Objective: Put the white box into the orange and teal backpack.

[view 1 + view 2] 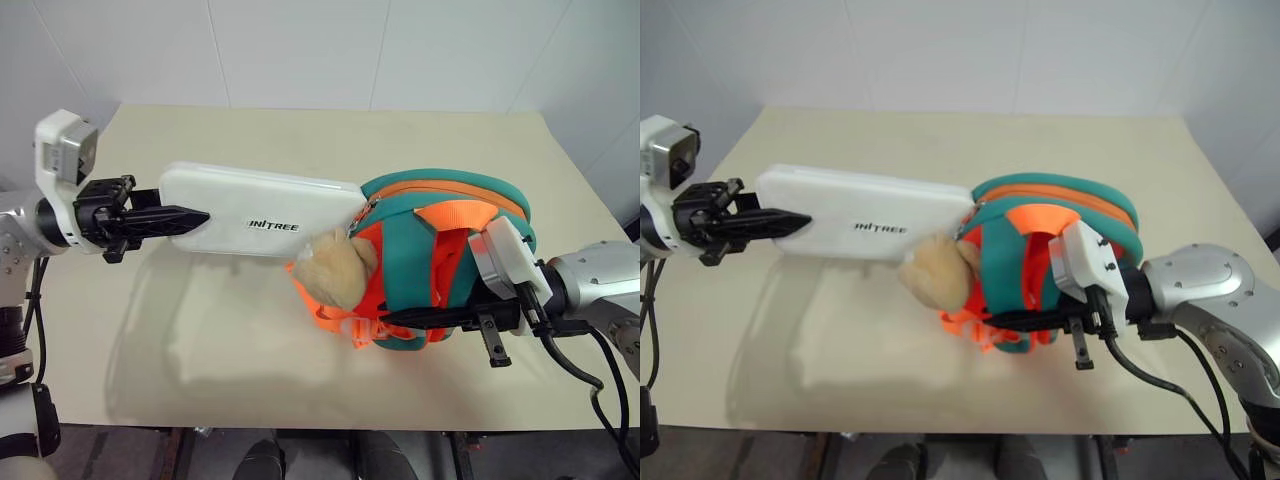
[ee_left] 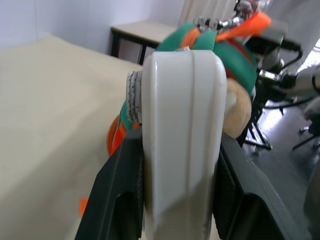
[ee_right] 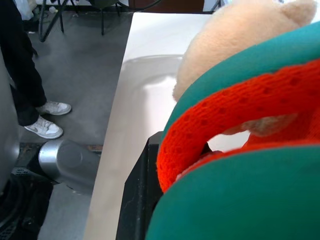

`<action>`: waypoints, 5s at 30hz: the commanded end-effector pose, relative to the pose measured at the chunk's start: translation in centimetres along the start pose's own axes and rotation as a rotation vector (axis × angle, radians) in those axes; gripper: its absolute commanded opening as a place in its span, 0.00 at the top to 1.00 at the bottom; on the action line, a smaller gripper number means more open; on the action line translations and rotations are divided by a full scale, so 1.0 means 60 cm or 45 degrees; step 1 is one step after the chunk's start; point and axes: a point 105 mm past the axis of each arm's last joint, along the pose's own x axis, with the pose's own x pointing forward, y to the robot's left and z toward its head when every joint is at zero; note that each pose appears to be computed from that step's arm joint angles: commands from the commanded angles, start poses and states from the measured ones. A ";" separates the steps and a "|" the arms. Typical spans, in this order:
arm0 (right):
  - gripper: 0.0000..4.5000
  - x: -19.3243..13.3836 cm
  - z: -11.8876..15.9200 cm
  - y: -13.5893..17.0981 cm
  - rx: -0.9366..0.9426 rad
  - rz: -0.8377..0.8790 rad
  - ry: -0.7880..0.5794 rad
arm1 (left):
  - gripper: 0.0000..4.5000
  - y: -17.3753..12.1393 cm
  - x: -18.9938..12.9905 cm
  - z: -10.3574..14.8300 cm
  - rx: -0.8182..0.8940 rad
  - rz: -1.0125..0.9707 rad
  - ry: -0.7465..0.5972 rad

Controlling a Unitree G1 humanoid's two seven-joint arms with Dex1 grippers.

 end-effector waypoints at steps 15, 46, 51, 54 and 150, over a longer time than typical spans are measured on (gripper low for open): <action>0.89 0.002 0.011 -0.015 -0.088 -0.037 -0.020 | 0.70 0.011 0.083 0.034 0.283 -0.274 0.127; 0.89 0.019 0.004 -0.025 -0.112 -0.079 -0.057 | 0.70 -0.043 0.245 -0.024 0.286 -0.563 0.370; 0.89 0.023 0.003 -0.025 -0.112 -0.081 -0.064 | 0.70 -0.045 0.260 -0.036 0.274 -0.549 0.375; 0.89 0.025 0.002 -0.026 -0.110 -0.080 -0.069 | 0.70 -0.047 0.272 -0.049 0.279 -0.541 0.414; 0.89 0.032 -0.010 -0.064 -0.137 -0.132 -0.074 | 0.01 -0.092 0.140 -0.036 0.045 0.019 0.414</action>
